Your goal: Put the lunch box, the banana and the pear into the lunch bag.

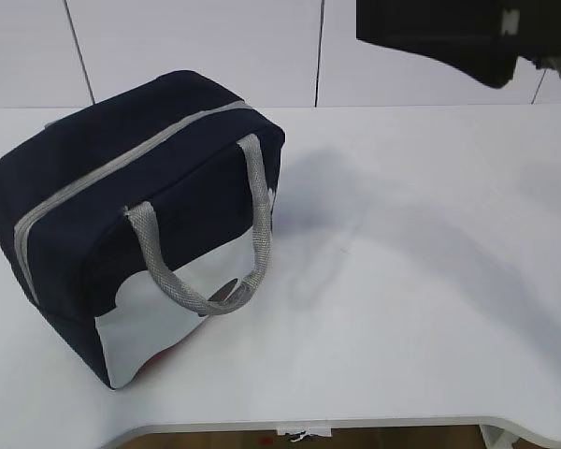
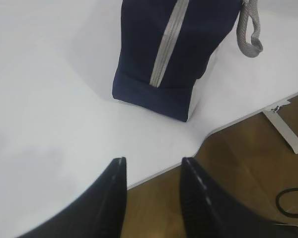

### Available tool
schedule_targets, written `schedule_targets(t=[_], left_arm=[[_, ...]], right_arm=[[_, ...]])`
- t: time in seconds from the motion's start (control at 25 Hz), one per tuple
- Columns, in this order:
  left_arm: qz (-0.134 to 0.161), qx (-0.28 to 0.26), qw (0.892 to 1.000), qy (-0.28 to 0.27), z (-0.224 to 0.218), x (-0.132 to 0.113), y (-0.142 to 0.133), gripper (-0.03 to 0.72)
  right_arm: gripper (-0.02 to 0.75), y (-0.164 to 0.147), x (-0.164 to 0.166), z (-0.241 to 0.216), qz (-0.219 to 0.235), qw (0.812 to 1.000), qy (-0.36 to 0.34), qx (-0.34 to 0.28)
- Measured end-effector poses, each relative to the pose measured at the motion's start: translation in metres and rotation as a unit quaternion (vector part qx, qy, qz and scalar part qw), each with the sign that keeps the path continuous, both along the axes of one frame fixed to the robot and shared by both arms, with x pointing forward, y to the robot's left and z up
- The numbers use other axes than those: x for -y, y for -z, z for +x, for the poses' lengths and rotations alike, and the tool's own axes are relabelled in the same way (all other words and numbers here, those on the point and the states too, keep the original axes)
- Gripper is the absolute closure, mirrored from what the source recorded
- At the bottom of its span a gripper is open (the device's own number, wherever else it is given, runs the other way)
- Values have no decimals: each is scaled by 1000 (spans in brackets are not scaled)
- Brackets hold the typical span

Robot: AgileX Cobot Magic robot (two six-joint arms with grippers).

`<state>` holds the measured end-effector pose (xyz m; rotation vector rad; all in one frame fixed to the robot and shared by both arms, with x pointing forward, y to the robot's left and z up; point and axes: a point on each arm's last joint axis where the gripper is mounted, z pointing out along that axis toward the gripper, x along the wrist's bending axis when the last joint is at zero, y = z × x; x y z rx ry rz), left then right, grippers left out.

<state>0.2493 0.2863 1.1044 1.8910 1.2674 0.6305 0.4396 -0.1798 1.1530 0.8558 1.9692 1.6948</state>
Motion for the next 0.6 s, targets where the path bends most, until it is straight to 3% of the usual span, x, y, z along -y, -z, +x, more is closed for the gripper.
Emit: schedule_targets(t=[0.32,0.6], left_arm=[[-14,52,999,-6,-22,-6,49,438],[-15,59,998,-9,-21,-6,49,445]], right_arm=[[326,-1,1,-2,-2,1000,3,6],[326,-4,12,8,1,996,82,30]])
